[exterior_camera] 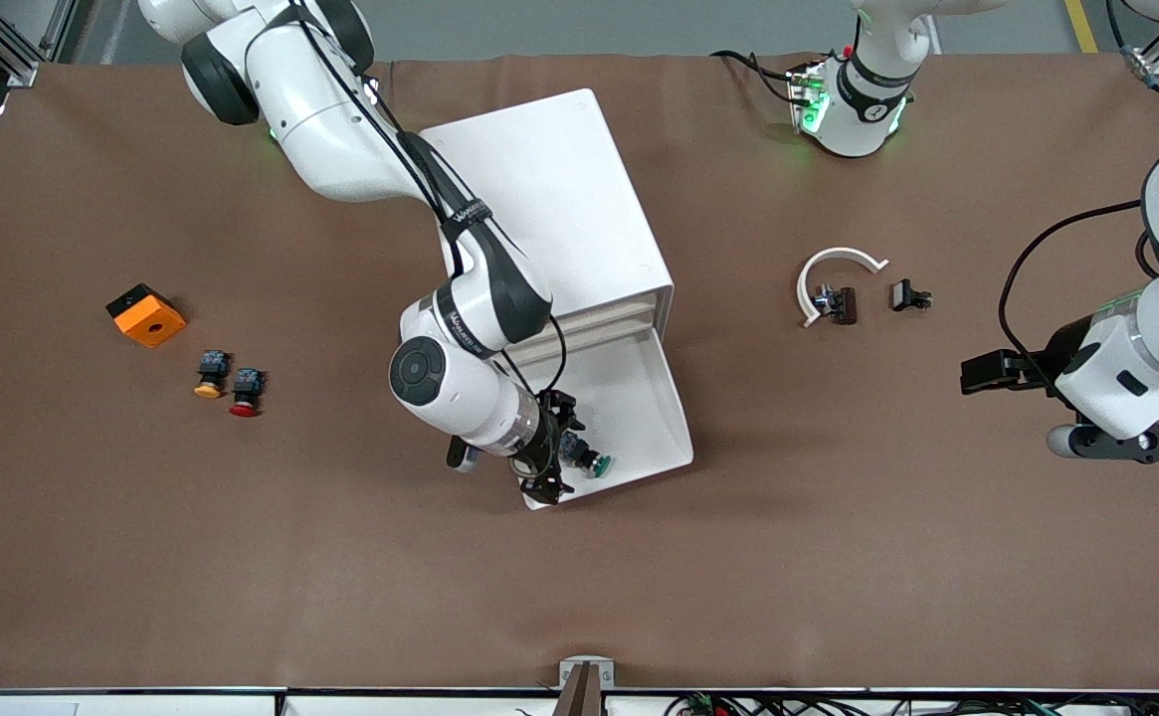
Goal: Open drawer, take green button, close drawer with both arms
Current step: 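Release the drawer with the left gripper while the right gripper reaches the button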
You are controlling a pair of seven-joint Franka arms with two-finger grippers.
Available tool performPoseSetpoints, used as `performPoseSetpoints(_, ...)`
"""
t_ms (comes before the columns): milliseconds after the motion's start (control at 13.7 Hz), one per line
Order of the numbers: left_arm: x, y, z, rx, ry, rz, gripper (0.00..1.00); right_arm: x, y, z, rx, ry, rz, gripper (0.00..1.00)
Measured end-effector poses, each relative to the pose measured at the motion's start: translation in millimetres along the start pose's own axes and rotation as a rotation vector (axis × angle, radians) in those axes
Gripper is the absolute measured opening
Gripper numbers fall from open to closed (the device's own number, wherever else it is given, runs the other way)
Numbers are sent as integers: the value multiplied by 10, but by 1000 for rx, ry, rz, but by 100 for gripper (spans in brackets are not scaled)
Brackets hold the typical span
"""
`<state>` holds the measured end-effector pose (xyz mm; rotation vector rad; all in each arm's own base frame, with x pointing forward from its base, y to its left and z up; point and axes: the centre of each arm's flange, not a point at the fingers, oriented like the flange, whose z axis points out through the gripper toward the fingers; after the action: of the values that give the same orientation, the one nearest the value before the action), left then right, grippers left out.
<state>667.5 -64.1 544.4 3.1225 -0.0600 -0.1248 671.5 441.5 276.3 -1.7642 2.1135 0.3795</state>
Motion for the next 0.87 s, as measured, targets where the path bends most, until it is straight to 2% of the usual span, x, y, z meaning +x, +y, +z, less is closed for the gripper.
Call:
performPoseSetpoints(656, -104, 25, -107, 3, -8, 4, 100, -1, 77, 162, -11, 2, 1, 100)
performPoseSetpoints(728, -104, 25, -99, 3, -9, 4, 100, -13, 89, 171, -10, 1, 0, 94)
performPoseSetpoints(801, -104, 25, -95, 3, -10, 4, 100, -26, 96, 169, -9, 0, -2, 94)
performPoseSetpoints(874, -104, 25, -91, 3, -11, 4, 100, -38, 105, 169, -9, -1, -4, 86)
